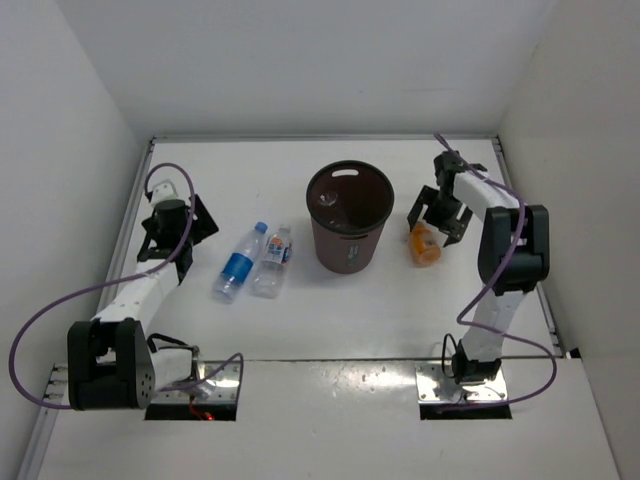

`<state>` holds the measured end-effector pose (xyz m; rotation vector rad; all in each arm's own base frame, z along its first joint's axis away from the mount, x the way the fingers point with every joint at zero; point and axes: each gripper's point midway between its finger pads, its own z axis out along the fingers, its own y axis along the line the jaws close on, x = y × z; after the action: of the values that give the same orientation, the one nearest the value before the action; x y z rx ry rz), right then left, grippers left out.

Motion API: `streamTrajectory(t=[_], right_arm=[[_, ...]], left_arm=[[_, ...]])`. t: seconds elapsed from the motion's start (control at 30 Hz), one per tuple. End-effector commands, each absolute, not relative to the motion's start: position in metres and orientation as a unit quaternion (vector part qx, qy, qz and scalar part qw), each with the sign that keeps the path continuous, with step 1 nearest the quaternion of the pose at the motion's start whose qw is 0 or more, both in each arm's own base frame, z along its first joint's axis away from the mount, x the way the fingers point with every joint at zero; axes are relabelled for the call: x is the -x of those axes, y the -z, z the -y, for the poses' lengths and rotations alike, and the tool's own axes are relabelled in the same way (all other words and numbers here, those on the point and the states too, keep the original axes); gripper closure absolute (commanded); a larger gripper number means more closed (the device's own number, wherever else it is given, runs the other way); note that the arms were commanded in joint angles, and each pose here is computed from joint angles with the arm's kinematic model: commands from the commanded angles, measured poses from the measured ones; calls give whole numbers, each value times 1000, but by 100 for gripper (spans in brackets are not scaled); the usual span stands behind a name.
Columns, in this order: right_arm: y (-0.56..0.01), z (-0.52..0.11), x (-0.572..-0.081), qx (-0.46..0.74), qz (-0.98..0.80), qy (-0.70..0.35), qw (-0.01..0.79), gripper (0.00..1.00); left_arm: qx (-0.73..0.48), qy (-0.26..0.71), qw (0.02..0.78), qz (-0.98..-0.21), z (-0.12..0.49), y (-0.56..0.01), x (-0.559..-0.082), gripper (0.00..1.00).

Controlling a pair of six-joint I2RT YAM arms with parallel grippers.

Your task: Put the plastic bottles in the bin

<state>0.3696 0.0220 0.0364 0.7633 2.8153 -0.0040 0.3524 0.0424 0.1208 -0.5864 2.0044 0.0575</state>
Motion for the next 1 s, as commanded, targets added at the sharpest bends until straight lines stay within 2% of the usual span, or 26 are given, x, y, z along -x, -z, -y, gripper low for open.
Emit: streamTrajectory(t=[0.0,0.1,0.2,0.43,0.53,0.6,0.63,0.73,0.87,0.97], right_arm=[[-39,-20,-367,-247,-964,2,103,0],[-27,-23,-356,-246,-965,-6,92,0],[-13,-25,-338,-245,-967,-4,67,7],[5,-28,-319,-249,-968,-8,38,38],[10,-30,-314,-254,-967,-11,31,46],[8,-30,-312,-254,-967,-11,32,55],[5,-31,-313,-258,-965,-13,37,63],[3,-28,-312,-267,-963,-13,38,74],[-23,-26,-329,-275,-958,-24,76,100],[-45,-17,-344,-289,-951,-27,105,100]], left_arm=[[233,-17,517,-824,-38,-132,-360,0],[233,-17,521,-821,-38,-136,-362,0],[229,-20,517,-825,-39,-133,-362,0],[225,-24,509,-830,-39,-129,-359,0],[225,-24,509,-830,-39,-129,-359,0],[225,-24,509,-830,-39,-129,-359,0],[225,-24,510,-830,-39,-131,-358,0],[225,-24,510,-830,-39,-130,-356,0],[227,-29,507,-831,-40,-128,-352,0],[227,-30,503,-833,-40,-124,-349,0]])
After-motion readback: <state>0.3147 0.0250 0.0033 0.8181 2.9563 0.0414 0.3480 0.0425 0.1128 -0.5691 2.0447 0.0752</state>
